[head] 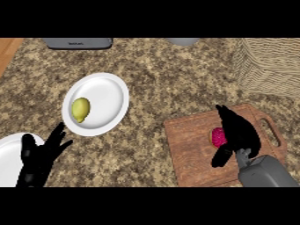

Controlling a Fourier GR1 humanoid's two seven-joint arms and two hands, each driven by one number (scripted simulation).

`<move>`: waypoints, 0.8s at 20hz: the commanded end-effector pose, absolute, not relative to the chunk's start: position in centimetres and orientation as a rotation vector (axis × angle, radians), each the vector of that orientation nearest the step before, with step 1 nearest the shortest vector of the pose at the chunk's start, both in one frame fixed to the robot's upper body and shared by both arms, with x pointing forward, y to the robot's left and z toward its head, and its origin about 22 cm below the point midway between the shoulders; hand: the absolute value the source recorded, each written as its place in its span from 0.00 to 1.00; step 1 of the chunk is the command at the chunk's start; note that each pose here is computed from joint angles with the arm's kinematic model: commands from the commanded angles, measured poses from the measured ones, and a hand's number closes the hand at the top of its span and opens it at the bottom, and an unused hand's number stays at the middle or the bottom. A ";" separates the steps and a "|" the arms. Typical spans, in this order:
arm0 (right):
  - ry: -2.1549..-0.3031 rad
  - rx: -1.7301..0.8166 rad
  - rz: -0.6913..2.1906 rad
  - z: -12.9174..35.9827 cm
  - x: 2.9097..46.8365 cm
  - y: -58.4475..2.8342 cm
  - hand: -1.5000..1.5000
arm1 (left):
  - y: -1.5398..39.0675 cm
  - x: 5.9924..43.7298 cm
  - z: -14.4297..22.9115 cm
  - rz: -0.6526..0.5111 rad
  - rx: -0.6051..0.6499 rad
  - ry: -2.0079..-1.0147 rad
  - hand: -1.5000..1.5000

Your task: Pick the cupcake from the cutting board and place it in the basket

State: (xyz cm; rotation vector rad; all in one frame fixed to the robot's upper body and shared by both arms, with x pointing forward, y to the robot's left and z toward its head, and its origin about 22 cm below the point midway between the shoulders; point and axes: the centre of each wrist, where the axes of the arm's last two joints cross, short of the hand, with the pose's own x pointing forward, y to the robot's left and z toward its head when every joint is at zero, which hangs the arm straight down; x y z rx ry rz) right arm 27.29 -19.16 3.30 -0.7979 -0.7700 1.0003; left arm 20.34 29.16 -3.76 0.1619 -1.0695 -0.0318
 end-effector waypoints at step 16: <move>-0.828 -0.950 1.178 1.7 28.1 -18.7 1.00 | 29.5 20.0 -5.4 -0.029 0.146 -1.005 0.50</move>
